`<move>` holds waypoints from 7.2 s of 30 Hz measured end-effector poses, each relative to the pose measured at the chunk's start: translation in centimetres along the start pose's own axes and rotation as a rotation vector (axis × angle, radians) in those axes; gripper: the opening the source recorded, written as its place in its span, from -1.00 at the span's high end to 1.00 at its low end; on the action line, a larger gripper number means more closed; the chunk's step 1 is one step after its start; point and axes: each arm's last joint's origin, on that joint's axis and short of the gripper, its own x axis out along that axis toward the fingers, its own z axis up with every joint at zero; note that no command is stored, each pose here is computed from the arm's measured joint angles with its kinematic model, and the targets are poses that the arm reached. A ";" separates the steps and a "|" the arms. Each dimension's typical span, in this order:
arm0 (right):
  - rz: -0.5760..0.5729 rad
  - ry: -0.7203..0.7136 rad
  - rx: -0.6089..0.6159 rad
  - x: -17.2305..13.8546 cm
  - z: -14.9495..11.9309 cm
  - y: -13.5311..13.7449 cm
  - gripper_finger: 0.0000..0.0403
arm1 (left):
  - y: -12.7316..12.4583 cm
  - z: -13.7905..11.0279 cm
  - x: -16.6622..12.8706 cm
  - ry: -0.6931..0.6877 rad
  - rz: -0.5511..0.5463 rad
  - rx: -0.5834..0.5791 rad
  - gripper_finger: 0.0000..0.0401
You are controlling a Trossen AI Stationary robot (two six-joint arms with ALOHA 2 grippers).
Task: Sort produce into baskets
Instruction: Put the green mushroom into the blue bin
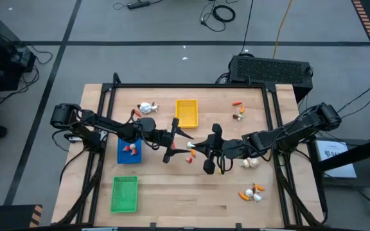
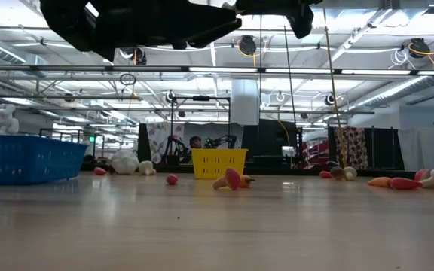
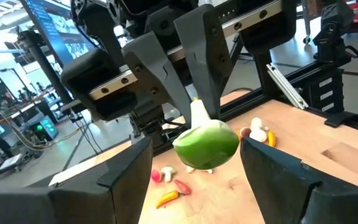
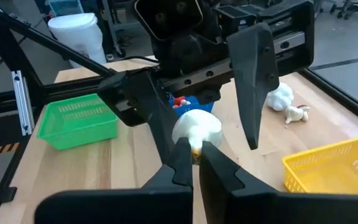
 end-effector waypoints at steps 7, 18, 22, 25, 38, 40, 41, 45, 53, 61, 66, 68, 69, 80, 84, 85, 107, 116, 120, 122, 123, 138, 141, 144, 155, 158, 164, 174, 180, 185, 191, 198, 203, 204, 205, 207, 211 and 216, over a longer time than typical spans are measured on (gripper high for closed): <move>-0.005 0.002 -0.003 0.0 0.0 -0.1 1.00 | 0.0 0.0 0.0 0.000 -0.001 0.000 -0.25; -0.023 0.014 -0.012 0.3 0.0 -0.6 1.00 | -0.3 0.1 0.1 -0.005 -0.011 0.000 -0.25; -0.026 0.015 -0.027 0.3 0.0 -0.6 1.00 | -0.2 0.1 0.1 -0.004 -0.009 0.000 -0.15; -0.022 0.016 -0.029 0.3 0.0 -0.6 1.00 | -0.2 0.1 0.1 -0.004 -0.008 0.000 0.00; -0.015 0.019 -0.087 0.3 0.0 -0.6 0.72 | -0.2 0.1 0.1 0.007 0.011 -0.001 0.29; -0.010 0.020 -0.108 0.3 0.0 -0.6 0.59 | -0.2 0.1 0.1 0.008 0.010 -0.001 0.29; -0.009 0.021 -0.116 0.3 -0.1 -0.6 0.52 | -0.2 0.1 0.1 0.009 0.010 -0.001 0.29; -0.013 0.033 -0.146 0.4 -0.1 -0.7 0.26 | -0.2 0.0 -0.1 0.049 0.013 -0.003 0.29; -0.066 0.188 -0.206 0.5 -1.6 -1.7 -0.04 | -0.3 1.4 -3.9 0.412 0.089 -0.110 0.29; -0.082 0.264 -0.282 1.7 -3.1 -1.8 -0.09 | -2.2 2.2 -11.8 0.925 0.167 -0.513 0.30; -0.078 0.289 -0.345 2.1 -3.7 -1.7 -0.09 | -3.7 2.2 -15.8 1.218 0.265 -0.784 0.30; -0.075 0.284 -0.365 2.2 -3.6 -1.7 -0.09 | -3.8 2.1 -16.4 1.263 0.329 -0.797 0.30; -0.075 0.278 -0.369 2.2 -3.5 -1.8 -0.09 | -3.8 2.0 -16.5 1.270 0.354 -0.795 0.30; -0.091 0.312 -0.340 2.0 -3.7 -2.0 -0.09 | -3.8 1.9 -16.5 1.293 0.377 -0.781 0.30; -0.095 0.319 -0.332 2.0 -3.8 -2.0 -0.09 | -3.8 1.8 -16.7 1.324 0.376 -0.776 0.30; -0.095 0.321 -0.332 2.0 -3.8 -2.1 -0.09 | -3.9 1.7 -16.8 1.337 0.376 -0.773 0.30; -0.095 0.325 -0.342 2.0 -3.9 -2.1 -0.09 | -3.9 1.7 -17.1 1.371 0.385 -0.766 -0.10; -0.233 0.288 -0.347 1.4 -3.1 -3.0 -0.09 | -3.3 1.9 -15.9 1.218 0.464 -0.711 -0.12; -0.332 0.266 -0.344 0.2 -2.4 -3.7 -0.09 | -2.6 2.7 -14.0 1.009 0.421 -0.637 -0.12; -0.360 0.260 -0.311 -0.4 -2.0 -4.1 -0.09 | -2.3 3.3 -13.0 0.896 0.389 -0.578 -0.12; -0.372 0.258 -0.282 -0.7 -1.7 -4.5 -0.09 | -2.1 3.6 -12.5 0.842 0.376 -0.548 -0.12; -0.693 0.708 0.269 -2.5 -2.8 -16.4 -0.09 | -1.4 1.4 -9.0 0.212 0.435 -0.125 -0.12; -0.733 0.745 0.365 -2.0 -3.1 -19.0 -0.09 | -1.1 1.2 -9.1 0.192 0.423 -0.141 -0.12; -0.773 0.784 0.439 -1.7 -3.6 -21.3 -0.09 | -1.3 0.8 -9.1 0.217 0.372 -0.157 -0.12; -0.739 0.964 0.513 -1.5 -5.3 -25.2 -0.09 | -1.7 0.1 -9.2 0.290 0.337 -0.175 -0.12; -0.694 1.033 0.524 -1.5 -5.8 -25.7 -0.09 | -1.8 0.0 -9.2 0.305 0.334 -0.203 -0.12; -0.654 1.104 0.472 -1.3 -7.1 -26.7 -0.09 | -1.9 -0.1 -9.2 0.303 0.311 -0.242 -0.12; -0.616 1.203 0.423 -0.4 -9.1 -28.0 -0.09 | -2.0 -0.2 -9.2 0.304 0.300 -0.269 -0.12; -0.595 1.247 0.401 0.5 -10.3 -28.4 -0.05 | -2.0 -0.2 -9.2 0.306 0.299 -0.269 -0.12; -0.584 1.277 0.391 0.7 -10.8 -28.5 0.16 | -2.0 -0.2 -9.2 0.309 0.299 -0.269 -0.12; -0.585 1.271 0.389 0.7 -10.6 -28.5 0.51 | -2.0 -0.2 -9.2 0.309 0.298 -0.268 -0.12; -0.585 1.266 0.388 0.2 -10.1 -28.2 0.73 | -2.0 -0.2 -9.2 0.309 0.298 -0.268 -0.12; -0.594 1.245 0.411 -0.8 -9.1 -27.8 0.80 | -2.0 -0.2 -9.2 0.310 0.298 -0.268 -0.12; -0.585 1.232 0.415 -1.0 -8.8 -27.6 0.82 | -2.0 -0.2 -9.2 0.312 0.297 -0.267 -0.12; -0.571 1.218 0.422 -1.1 -8.6 -27.5 0.84 | -2.0 -0.2 -9.2 0.314 0.297 -0.267 -0.12; -0.551 1.185 0.428 -1.4 -8.0 -27.1 0.88 | -2.0 -0.2 -9.2 0.314 0.297 -0.267 -0.12; -0.577 1.147 0.453 -1.6 -7.5 -26.6 0.93 | -2.0 -0.2 -9.2 0.314 0.297 -0.268 -0.12; -0.658 1.125 0.419 -1.5 -7.4 -26.6 0.81 | -2.0 -0.2 -9.2 0.314 0.297 -0.269 -0.12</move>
